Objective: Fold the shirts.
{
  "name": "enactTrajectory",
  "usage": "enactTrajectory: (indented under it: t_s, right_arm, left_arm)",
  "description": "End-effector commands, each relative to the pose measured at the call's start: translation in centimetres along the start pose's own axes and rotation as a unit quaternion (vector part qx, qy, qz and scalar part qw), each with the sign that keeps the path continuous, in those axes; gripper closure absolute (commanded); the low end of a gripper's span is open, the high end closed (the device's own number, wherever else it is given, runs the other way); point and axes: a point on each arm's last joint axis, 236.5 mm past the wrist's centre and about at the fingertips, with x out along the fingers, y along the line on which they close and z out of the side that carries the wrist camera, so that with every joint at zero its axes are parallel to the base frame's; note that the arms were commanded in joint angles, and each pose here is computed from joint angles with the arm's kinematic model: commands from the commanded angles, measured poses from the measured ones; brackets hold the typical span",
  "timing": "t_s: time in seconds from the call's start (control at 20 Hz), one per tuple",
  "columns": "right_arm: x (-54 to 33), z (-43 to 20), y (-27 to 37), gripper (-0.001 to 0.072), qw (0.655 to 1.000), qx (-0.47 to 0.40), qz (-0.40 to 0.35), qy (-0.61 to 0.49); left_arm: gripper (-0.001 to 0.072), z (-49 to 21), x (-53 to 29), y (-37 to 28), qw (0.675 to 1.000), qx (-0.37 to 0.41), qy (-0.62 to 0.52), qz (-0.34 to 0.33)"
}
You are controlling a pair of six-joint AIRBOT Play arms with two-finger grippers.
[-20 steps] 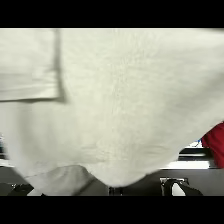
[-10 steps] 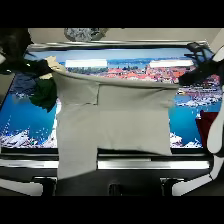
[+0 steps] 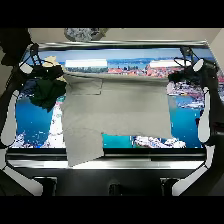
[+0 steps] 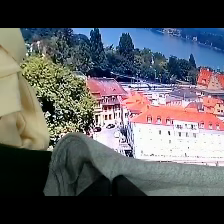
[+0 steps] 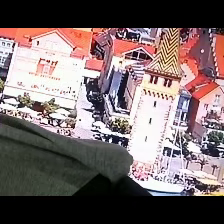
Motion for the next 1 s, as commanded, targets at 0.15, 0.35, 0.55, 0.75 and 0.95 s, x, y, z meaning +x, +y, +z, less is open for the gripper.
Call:
enactTrajectory:
  t_s: [0.15, 0.35, 0.55, 0.75, 0.95]
  right_arm:
    - [-3.5, -9.9, 4.0, 0.0666, 0.970, -0.059, 0.097, 0.214]
    - [-3.6, -14.9, 5.9, 0.0666, 0.943, -0.048, 0.141, 0.298]
    - [-2.1, -17.0, 8.3, 0.0666, 0.929, -0.022, 0.188, 0.319]
    - [-1.8, -16.8, 8.1, 0.0437, 0.932, 0.001, 0.176, 0.315]
    - [-6.6, -16.4, 5.4, 0.0262, 0.931, -0.045, 0.155, 0.327]
  left_arm:
    - [0.0673, -7.0, -2.4, 2.0, 0.987, 0.019, 0.159, 0.023]
    - [0.0674, -14.3, -5.3, 2.9, 0.947, 0.006, 0.321, 0.021]
    - [0.0673, -16.0, -5.2, 2.7, 0.938, -0.014, 0.345, 0.024]
    - [0.0408, -16.9, -5.4, 2.8, 0.932, -0.031, 0.359, 0.028]
    - [0.0231, -16.6, -9.3, 3.5, 0.923, -0.034, 0.384, 0.024]
